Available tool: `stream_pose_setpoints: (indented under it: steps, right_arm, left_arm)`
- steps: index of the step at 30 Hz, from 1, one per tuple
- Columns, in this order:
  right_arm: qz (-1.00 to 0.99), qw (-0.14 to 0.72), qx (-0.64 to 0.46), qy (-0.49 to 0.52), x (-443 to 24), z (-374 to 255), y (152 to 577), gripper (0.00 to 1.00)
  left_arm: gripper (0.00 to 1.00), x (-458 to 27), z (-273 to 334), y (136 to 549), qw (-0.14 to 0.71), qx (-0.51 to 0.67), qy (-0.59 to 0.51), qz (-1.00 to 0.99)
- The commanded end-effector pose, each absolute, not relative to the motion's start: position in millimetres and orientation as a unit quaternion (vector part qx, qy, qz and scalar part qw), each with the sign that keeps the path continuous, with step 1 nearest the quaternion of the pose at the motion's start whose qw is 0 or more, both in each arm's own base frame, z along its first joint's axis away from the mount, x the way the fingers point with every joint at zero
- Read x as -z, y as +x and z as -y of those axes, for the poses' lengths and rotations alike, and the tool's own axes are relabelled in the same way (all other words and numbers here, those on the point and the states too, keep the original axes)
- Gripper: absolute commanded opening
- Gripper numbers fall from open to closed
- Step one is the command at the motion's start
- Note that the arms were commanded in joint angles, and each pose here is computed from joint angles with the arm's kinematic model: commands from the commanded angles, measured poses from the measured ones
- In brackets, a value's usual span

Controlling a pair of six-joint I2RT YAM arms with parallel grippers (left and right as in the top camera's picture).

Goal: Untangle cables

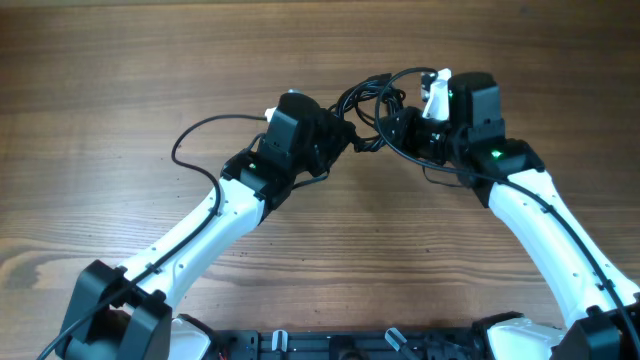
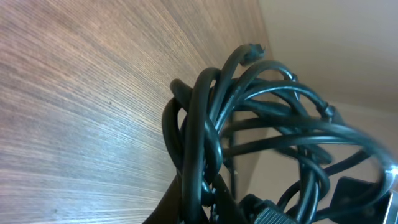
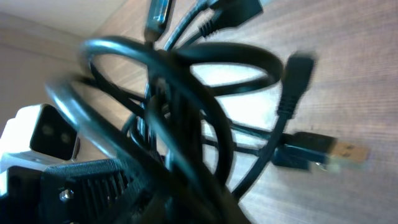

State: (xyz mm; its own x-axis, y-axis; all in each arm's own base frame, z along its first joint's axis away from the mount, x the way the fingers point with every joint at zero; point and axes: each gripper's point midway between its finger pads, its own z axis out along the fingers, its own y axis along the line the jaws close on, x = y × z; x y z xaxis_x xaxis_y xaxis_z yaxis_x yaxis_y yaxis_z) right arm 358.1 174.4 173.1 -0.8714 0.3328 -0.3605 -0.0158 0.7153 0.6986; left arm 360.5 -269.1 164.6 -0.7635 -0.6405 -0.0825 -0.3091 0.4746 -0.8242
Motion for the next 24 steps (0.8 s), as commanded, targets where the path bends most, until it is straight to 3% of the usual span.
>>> stream_pose_setpoints:
  steps: [1,7,11,17,24]
  right_arm:
    - [-0.909,0.245,-0.316,0.117,-158,-137,368,0.04]
    - [-0.912,0.237,-0.311,0.127,-153,-106,367,0.04]
    - [-0.917,0.230,-0.305,0.116,-147,-103,365,0.04]
    - [-0.924,0.211,-0.297,0.117,-130,-99,365,0.04]
    - [-0.928,0.217,-0.286,0.103,-125,-91,367,0.04]
  left_arm:
    - [0.04,-190,271,368,0.259,0.441,-0.152,-0.846]
    - [0.04,-260,268,372,0.276,0.564,-0.050,-0.777]
    - [0.04,-292,255,369,0.232,0.636,-0.050,-0.734]
    - [0.04,-347,223,361,0.237,0.702,0.009,-0.672]
    - [0.04,-369,161,378,0.236,0.723,-0.060,-0.646]
